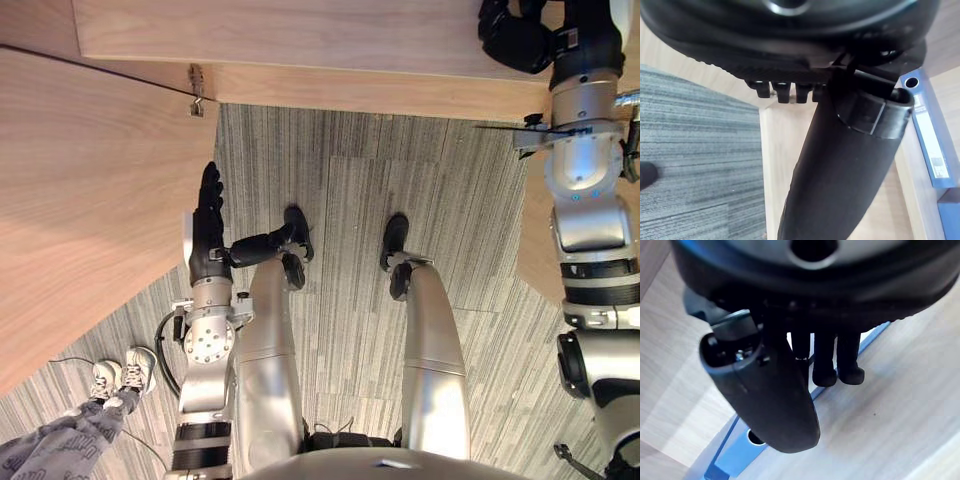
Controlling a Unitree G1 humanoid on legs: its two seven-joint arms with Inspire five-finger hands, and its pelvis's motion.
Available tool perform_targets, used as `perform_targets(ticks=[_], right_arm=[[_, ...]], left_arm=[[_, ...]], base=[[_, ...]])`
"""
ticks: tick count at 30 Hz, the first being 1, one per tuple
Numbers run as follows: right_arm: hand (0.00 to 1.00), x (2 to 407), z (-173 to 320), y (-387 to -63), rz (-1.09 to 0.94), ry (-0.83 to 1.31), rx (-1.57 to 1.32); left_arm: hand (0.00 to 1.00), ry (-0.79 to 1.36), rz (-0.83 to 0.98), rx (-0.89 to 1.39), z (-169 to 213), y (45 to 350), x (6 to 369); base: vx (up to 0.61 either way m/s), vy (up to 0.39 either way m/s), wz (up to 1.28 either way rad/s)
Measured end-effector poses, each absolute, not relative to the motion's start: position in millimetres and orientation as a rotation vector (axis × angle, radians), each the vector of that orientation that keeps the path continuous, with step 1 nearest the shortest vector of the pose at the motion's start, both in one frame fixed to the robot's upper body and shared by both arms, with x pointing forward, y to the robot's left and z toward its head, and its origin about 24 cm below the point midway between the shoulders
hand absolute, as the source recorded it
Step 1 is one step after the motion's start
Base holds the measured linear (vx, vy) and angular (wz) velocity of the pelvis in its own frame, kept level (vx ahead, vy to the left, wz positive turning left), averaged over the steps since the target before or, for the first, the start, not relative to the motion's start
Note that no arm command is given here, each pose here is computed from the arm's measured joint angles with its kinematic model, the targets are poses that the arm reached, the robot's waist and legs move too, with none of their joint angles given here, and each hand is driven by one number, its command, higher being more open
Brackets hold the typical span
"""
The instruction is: Walk over to the cabinet, pick up the folder, carry it to the office cabinet, place the folder inside the office cabinet, then close the office cabinet door
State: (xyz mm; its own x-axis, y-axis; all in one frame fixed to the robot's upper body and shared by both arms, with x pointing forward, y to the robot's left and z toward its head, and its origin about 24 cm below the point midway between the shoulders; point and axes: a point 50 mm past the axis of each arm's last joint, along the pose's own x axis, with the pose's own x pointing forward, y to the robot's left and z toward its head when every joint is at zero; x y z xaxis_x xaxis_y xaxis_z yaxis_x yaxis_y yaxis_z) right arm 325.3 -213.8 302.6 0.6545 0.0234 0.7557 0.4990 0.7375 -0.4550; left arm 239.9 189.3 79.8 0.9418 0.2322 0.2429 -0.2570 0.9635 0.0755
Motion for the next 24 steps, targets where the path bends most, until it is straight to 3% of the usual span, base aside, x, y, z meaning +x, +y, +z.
perform_targets(ticks=[20,24], right_arm=[[0.00,337,317,-222,-0.408,-0.804,-0.471],[0.00,334,298,-218,-0.423,-0.780,-0.393]], left_arm=[[1.00,-0.233,0.283,0.066,79,189,237],[1.00,-0.183,0.292,0.050,72,185,256]], base=[[-0.05,0.015,0.06],[-0.02,0.013,-0.04]])
